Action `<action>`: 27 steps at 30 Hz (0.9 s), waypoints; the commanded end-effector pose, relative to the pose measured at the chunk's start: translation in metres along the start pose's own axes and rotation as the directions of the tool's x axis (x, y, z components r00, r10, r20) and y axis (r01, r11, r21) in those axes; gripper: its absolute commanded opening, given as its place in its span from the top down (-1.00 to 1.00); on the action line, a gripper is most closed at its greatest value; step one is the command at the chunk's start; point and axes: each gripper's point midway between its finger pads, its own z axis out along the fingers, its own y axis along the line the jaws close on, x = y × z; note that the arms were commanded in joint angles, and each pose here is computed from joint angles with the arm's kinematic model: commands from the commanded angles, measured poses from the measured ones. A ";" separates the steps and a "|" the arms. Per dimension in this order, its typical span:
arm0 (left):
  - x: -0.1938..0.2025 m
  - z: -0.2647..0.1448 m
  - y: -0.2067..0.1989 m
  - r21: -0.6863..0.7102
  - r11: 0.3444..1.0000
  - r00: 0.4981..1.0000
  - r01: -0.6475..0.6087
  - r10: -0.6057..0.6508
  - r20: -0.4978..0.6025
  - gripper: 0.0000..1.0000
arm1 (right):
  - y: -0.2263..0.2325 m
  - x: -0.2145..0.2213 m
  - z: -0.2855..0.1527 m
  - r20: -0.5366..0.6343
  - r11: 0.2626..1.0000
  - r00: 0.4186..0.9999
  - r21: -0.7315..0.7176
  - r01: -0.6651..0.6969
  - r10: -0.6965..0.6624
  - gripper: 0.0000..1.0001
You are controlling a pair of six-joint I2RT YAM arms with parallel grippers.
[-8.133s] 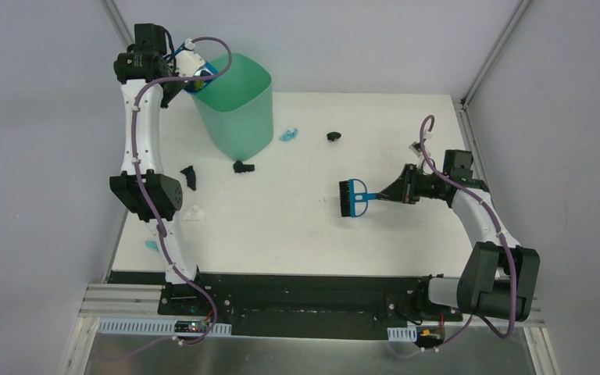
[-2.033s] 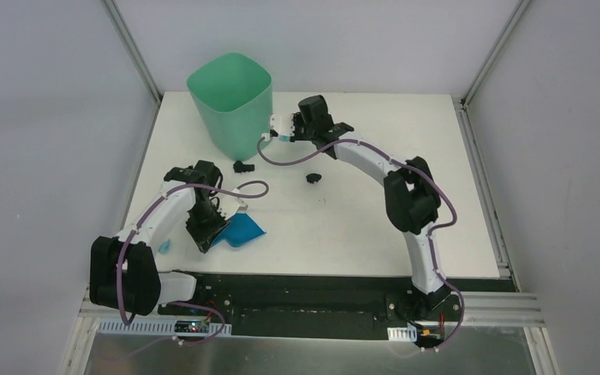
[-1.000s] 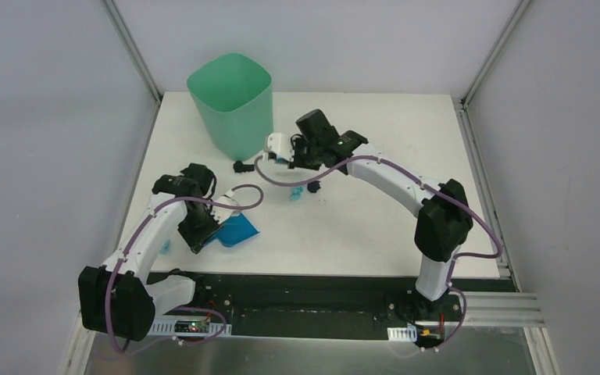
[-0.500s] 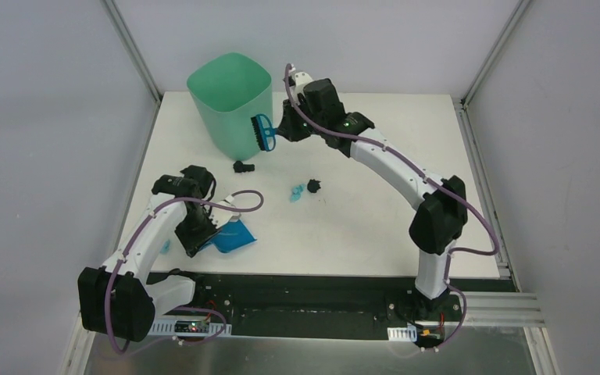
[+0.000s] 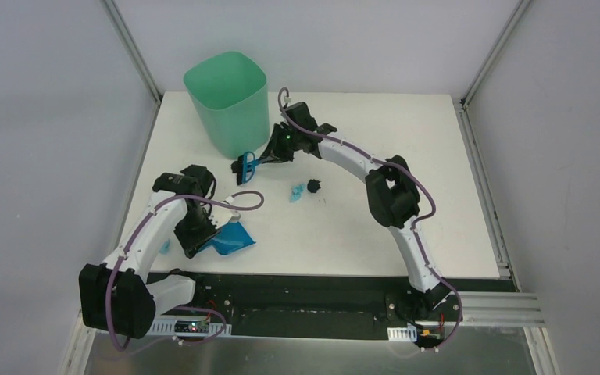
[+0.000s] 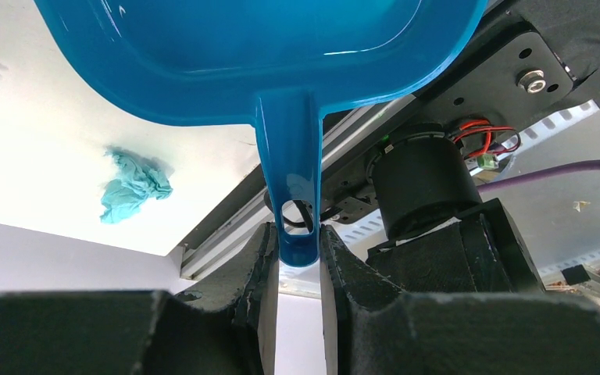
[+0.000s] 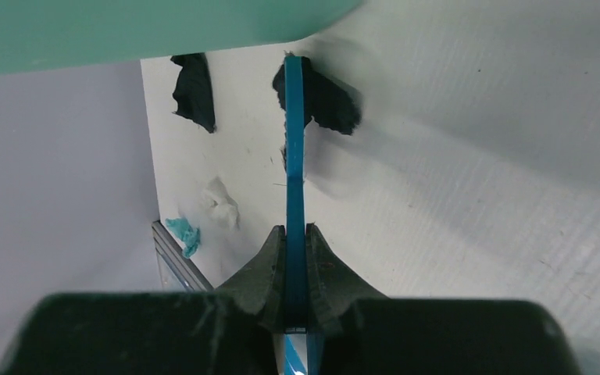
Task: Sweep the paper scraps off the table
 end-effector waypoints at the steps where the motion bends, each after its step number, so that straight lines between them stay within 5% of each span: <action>1: -0.007 -0.008 0.003 -0.001 1.000 1.000 -0.024 0.024 0.012 0.83 | 0.056 -0.033 -0.008 0.065 0.986 0.996 -0.158 -0.055 0.066 1.00; 10: -0.011 -0.012 0.003 0.012 1.000 1.000 -0.005 0.005 0.014 0.82 | 0.003 -0.030 -0.002 0.051 0.966 0.965 0.008 -0.258 0.257 1.00; 17: -0.013 -0.013 0.004 0.010 1.000 1.000 -0.007 0.007 0.021 0.81 | -0.033 -0.036 -0.065 0.125 0.939 0.944 0.126 -0.320 0.305 1.00; 27: -0.024 -0.019 0.001 0.031 1.000 0.997 -0.002 0.000 0.074 0.80 | -0.020 -0.033 -0.176 0.258 0.970 0.950 0.119 -0.213 0.177 1.00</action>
